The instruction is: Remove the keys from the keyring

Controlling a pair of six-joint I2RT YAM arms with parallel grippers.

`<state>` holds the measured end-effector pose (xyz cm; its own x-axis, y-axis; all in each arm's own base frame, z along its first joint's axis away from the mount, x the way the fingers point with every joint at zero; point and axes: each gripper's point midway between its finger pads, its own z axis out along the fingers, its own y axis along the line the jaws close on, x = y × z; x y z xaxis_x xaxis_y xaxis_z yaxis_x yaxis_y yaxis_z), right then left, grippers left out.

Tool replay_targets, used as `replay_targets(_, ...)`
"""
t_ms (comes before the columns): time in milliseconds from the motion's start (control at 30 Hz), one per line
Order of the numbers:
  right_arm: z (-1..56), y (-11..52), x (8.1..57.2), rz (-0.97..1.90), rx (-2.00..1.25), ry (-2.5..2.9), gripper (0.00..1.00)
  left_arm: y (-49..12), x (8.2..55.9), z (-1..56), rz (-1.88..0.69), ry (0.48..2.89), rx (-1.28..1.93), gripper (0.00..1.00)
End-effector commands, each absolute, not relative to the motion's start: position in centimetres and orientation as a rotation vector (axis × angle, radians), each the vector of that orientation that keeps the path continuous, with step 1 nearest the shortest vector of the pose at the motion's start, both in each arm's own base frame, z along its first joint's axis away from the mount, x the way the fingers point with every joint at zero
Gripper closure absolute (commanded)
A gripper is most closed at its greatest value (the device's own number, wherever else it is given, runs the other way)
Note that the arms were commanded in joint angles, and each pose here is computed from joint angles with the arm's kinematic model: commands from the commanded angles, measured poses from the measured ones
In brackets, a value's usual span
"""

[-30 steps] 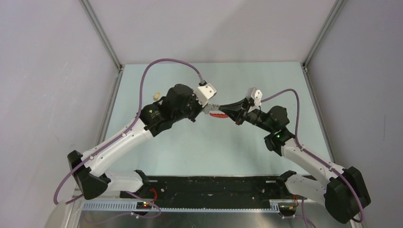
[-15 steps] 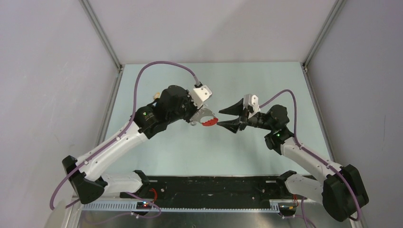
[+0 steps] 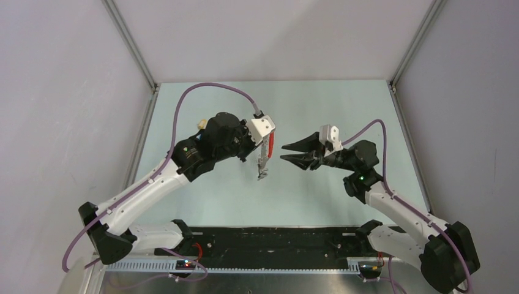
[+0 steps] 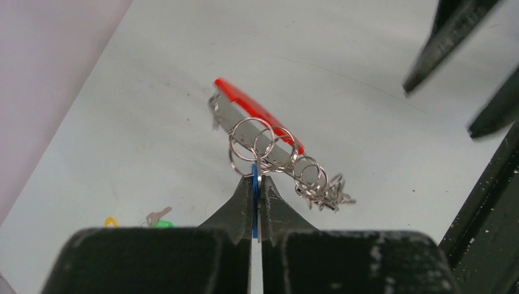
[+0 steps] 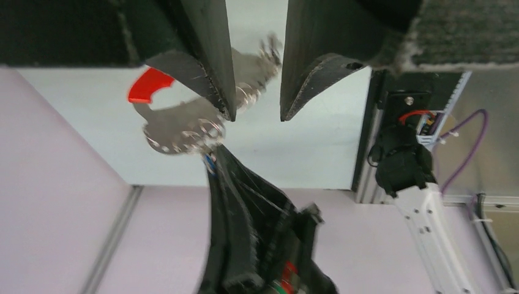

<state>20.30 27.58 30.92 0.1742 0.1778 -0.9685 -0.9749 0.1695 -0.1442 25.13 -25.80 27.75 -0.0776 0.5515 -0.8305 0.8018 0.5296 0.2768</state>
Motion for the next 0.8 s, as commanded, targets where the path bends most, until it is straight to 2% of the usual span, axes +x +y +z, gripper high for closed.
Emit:
replay_targets(0, 33.5, 28.5, 17.7, 1.013, -1.081, 0.845, 0.65, -27.0, 24.6, 29.7, -0.368, 1.661, 1.148, 1.0)
replay_targets(333, 31.2, 31.7, 19.9, 0.838, -1.122, 0.931, 0.81, -27.3, 23.8, 30.5, -0.42, 1.637, 1.147, 1.0)
replay_targets(767, 29.8, 33.1, 21.1, 0.82, -1.125, 0.978, 0.83, -27.7, 22.9, 31.3, -0.484, 1.615, 1.154, 1.0)
